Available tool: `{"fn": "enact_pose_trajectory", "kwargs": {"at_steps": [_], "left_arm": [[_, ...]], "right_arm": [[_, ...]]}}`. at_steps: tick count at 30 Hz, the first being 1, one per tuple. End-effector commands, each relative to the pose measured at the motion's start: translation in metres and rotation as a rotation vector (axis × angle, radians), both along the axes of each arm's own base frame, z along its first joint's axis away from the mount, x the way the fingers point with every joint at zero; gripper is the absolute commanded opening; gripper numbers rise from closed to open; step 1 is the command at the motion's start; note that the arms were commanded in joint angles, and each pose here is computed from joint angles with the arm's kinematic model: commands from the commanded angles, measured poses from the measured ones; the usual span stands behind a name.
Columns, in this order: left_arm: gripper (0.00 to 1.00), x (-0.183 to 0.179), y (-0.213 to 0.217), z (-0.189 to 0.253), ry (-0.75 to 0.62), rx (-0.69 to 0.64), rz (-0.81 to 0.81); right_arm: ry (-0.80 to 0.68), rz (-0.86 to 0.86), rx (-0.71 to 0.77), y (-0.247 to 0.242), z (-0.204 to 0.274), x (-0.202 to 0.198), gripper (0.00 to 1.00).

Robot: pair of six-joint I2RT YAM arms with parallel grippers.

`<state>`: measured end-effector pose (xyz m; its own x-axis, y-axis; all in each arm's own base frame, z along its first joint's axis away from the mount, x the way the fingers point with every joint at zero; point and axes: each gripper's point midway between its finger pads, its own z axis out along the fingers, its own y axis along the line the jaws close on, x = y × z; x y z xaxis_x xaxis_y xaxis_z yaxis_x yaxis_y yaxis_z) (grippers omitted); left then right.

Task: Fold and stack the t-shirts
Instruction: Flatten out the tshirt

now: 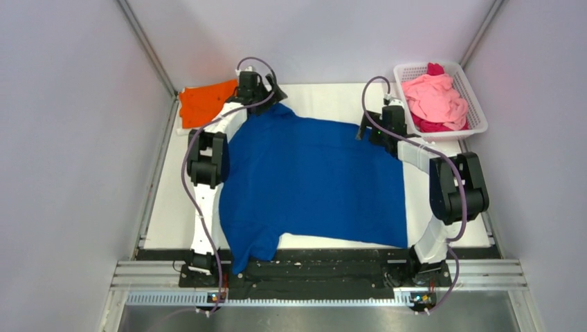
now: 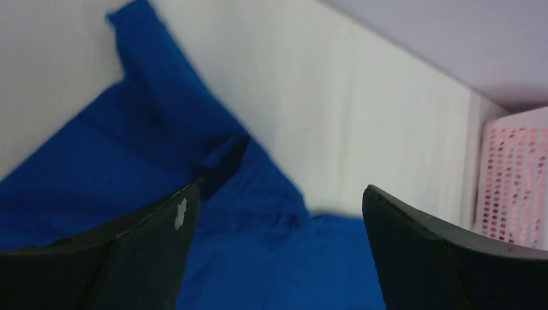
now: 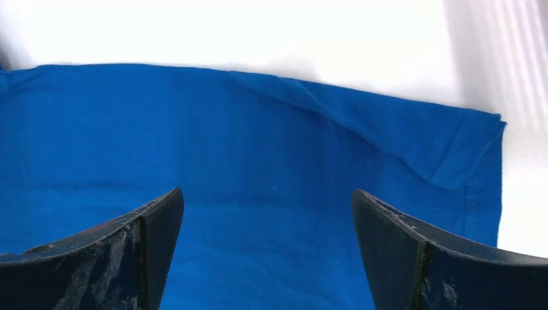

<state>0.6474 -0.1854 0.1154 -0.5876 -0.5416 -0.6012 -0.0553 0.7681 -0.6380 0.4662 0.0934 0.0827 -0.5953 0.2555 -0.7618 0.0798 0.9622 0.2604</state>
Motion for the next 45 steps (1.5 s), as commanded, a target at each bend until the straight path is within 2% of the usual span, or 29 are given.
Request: {"fn": "enact_pose_trajectory", "kwargs": {"at_steps": [1,7,14,18,22,26,32,40,45], "left_arm": [[0.99,-0.044,0.010,0.038,-0.034,-0.002,0.013],[0.99,-0.066,-0.001,0.019,0.012,-0.078,0.007],[0.99,-0.046,-0.026,0.017,-0.044,-0.174,-0.048],[0.99,-0.027,-0.027,0.015,-0.074,-0.170,-0.035],[0.99,-0.021,-0.035,0.000,-0.051,-0.196,-0.059],[0.99,-0.020,-0.035,-0.003,-0.052,-0.198,-0.052],[0.99,-0.017,-0.034,-0.004,-0.063,-0.193,-0.046],[0.99,0.011,-0.037,0.000,-0.138,-0.249,-0.010],[0.99,0.050,-0.050,0.032,-0.308,-0.361,-0.018]], "right_arm": [[-0.027,0.023,0.050,0.010,0.009,0.009,0.99],[0.027,0.036,0.094,0.019,-0.010,0.009,0.99],[0.017,-0.044,0.035,0.005,-0.023,0.032,0.99],[-0.005,-0.117,-0.048,-0.015,-0.025,0.052,0.99],[0.005,-0.139,-0.002,-0.027,-0.031,0.071,0.99],[-0.039,-0.110,-0.010,-0.030,-0.013,0.095,0.99],[-0.102,-0.063,-0.102,-0.033,0.008,0.126,0.99],[-0.195,0.067,0.009,-0.005,0.045,0.102,0.99],[-0.246,0.086,0.042,-0.001,0.072,0.087,0.99]]}}
